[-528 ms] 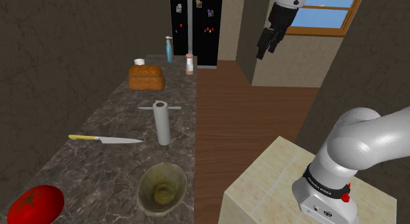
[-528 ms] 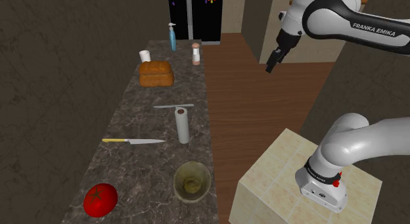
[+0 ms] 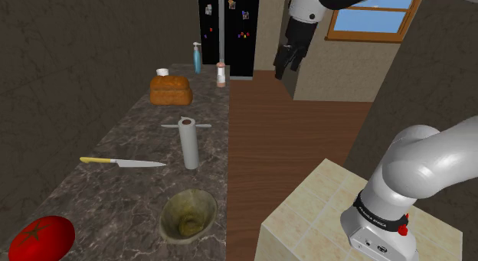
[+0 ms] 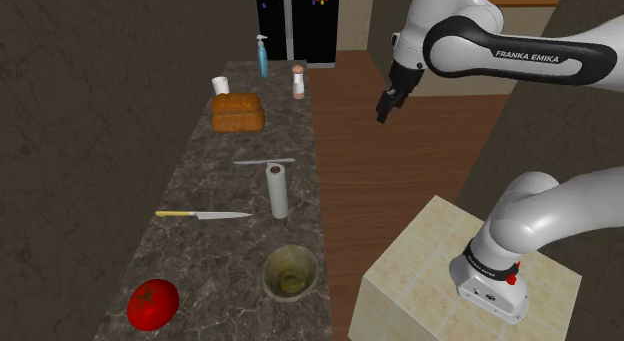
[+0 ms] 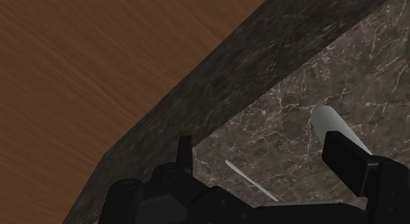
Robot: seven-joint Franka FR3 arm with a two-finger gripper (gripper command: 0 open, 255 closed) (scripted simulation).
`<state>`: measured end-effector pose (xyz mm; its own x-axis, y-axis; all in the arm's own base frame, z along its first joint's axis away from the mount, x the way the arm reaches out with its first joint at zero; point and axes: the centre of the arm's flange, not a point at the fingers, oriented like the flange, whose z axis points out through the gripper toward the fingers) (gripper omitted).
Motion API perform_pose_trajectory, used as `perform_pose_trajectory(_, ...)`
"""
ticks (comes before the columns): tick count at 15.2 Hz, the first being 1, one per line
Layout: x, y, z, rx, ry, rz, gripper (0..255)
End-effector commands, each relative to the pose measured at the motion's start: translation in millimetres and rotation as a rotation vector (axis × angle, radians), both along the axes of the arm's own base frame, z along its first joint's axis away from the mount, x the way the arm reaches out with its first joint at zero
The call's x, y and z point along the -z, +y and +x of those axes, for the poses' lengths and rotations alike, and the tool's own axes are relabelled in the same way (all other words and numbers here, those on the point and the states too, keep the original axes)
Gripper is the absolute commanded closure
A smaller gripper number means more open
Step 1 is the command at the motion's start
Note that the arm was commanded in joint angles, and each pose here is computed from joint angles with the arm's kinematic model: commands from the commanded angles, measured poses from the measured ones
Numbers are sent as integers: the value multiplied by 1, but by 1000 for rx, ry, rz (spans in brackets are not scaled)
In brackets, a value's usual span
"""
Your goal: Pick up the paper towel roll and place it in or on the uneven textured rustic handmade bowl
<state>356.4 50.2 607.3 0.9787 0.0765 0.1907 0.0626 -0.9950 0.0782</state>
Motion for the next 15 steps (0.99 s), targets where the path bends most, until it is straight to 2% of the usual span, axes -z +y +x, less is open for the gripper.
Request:
perform_pose_trajectory(1, 11, 20, 15, 2, 6, 1, 0)
perform_pose_trajectory(15, 89, 156, 118, 8, 51, 2, 0)
